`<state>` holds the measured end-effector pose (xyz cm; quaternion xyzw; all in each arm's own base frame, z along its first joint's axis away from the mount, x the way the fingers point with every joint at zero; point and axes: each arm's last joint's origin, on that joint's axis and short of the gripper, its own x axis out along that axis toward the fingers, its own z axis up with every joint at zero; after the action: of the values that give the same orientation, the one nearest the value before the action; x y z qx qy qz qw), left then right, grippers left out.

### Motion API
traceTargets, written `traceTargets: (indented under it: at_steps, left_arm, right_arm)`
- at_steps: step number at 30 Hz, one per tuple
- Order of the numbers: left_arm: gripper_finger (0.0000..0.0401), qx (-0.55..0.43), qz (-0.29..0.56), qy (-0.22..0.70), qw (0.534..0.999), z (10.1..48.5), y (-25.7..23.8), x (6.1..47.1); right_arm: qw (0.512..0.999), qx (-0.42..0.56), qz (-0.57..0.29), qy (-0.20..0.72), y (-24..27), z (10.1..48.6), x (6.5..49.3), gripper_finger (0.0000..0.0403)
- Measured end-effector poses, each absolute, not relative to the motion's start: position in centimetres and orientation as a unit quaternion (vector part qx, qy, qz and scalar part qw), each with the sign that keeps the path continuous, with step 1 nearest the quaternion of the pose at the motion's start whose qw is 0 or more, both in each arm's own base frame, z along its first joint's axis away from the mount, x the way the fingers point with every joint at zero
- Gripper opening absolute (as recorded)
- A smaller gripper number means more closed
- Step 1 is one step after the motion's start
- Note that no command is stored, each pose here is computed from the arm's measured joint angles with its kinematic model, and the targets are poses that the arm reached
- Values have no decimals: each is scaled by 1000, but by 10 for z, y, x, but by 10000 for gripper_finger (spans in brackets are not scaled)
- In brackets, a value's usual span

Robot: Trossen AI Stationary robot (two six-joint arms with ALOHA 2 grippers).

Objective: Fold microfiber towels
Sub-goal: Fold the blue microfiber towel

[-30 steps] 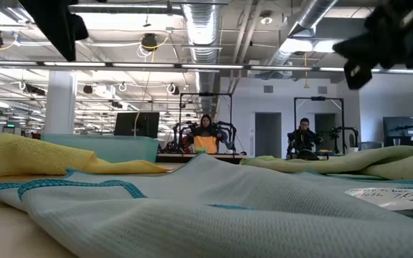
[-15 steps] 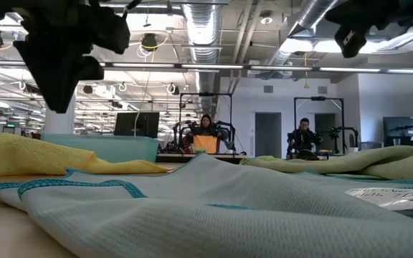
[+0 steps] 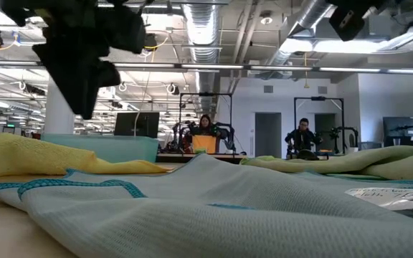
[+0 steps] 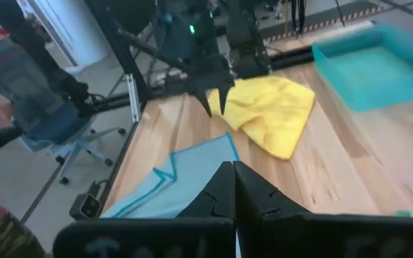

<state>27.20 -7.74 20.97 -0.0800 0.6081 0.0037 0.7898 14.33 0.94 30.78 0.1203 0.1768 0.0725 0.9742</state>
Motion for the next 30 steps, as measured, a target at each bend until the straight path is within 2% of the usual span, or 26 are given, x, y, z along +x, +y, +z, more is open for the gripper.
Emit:
traceTargets:
  at_steps: [8, 19, 30]
  left_arm:
    - [148, -13, -41, 552, 833, 209, -84, 287]
    - [149, -3, -24, 613, 790, 163, -89, 299]
    - [149, 7, 24, 648, 762, 143, -87, 299]
  right_arm:
    - [966, 120, 76, 217, 12, 302, 142, 15]
    - [960, 121, 73, 240, 12, 297, 140, 17]
    - [960, 121, 72, 241, 12, 297, 140, 16]
